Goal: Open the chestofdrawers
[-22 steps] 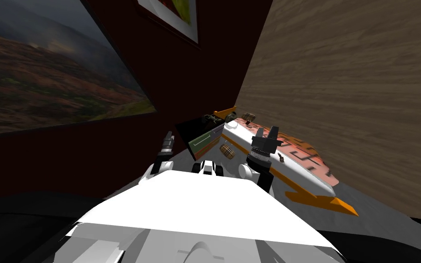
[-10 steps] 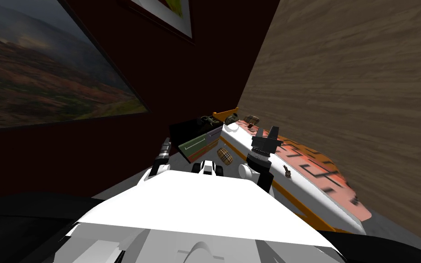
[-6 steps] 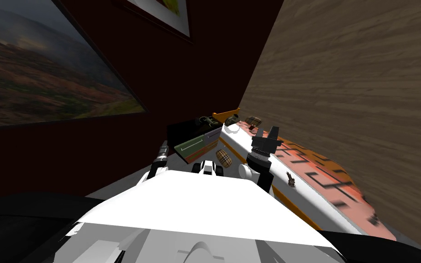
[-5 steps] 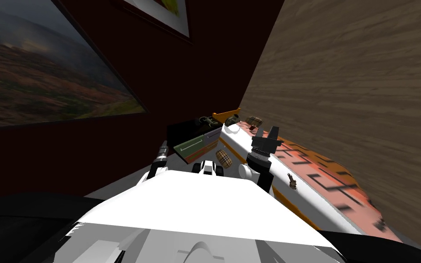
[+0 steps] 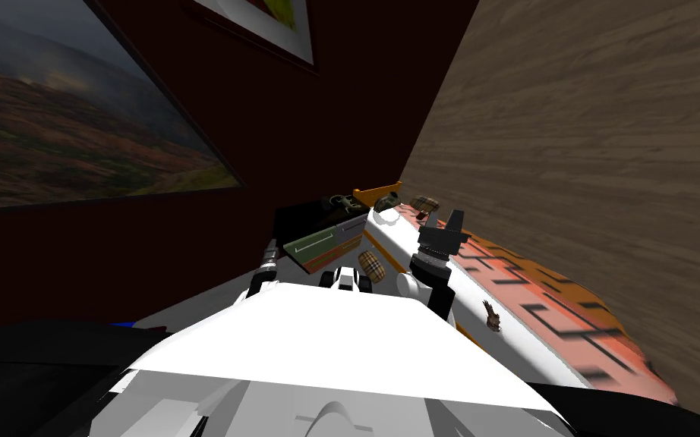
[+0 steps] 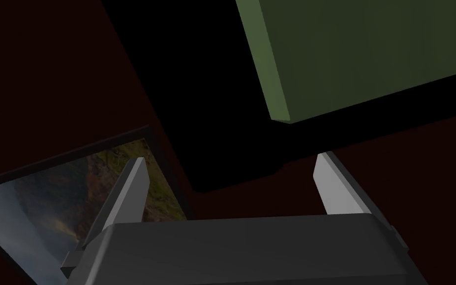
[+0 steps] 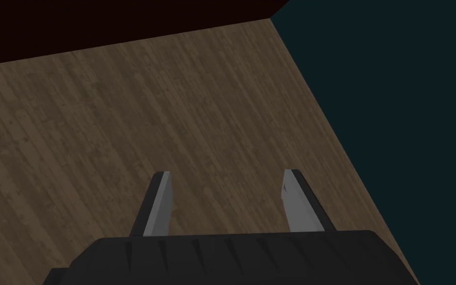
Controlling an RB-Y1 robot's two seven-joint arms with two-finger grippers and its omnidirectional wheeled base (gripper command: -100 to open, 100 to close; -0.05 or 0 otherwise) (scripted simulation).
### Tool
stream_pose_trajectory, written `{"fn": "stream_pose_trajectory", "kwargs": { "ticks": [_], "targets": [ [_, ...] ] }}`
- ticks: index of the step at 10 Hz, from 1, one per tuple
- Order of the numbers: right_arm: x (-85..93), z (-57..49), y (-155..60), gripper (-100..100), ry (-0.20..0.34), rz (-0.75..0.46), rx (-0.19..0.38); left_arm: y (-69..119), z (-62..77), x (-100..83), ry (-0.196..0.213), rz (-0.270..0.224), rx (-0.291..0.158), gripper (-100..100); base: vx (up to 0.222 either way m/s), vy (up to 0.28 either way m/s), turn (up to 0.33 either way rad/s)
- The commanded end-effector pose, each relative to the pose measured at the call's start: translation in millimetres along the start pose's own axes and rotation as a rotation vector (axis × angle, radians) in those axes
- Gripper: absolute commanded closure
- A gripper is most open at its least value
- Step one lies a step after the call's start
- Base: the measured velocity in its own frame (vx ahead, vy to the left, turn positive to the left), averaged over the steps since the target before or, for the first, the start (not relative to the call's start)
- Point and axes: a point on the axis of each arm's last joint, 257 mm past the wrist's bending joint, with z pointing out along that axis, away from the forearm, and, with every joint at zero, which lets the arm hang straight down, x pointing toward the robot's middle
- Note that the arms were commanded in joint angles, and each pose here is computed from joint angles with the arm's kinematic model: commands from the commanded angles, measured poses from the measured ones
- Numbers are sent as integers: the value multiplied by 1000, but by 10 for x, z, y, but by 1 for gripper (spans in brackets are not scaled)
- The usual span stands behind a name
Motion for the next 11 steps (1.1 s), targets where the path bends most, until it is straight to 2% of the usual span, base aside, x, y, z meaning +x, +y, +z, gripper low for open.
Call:
{"fn": "stream_pose_trajectory", "kwargs": {
  "ticks": [1, 4, 7, 8, 9, 10, 11],
  "targets": [
    [0, 0, 0, 0, 0, 0, 0, 385, -178, 129, -14, -44, -95, -100, 86, -117, 94],
    [0, 0, 0, 0, 0, 0, 0, 717, -406, 300, -46, -109, -178, -100, 53, -170, 30],
    [0, 0, 0, 0, 0, 0, 0, 889, -595, 535, -67, -174, -233, -100, 43, -70, 27],
    [0, 0, 0, 0, 0, 0, 0, 876, -569, 478, -63, -163, -225, -100, 9, -10, 3],
    [0, 0, 0, 0, 0, 0, 0, 945, -461, 355, -96, -143, -232, -100, -79, 3, -234],
    [1, 1, 0, 0, 0, 0, 0, 927, -427, 382, -94, -148, -228, -100, -108, 11, -111],
    [1, 1, 0, 0, 0, 0, 0, 982, -345, 248, -124, -126, -234, -100, -124, 13, -159]
  ]
}}
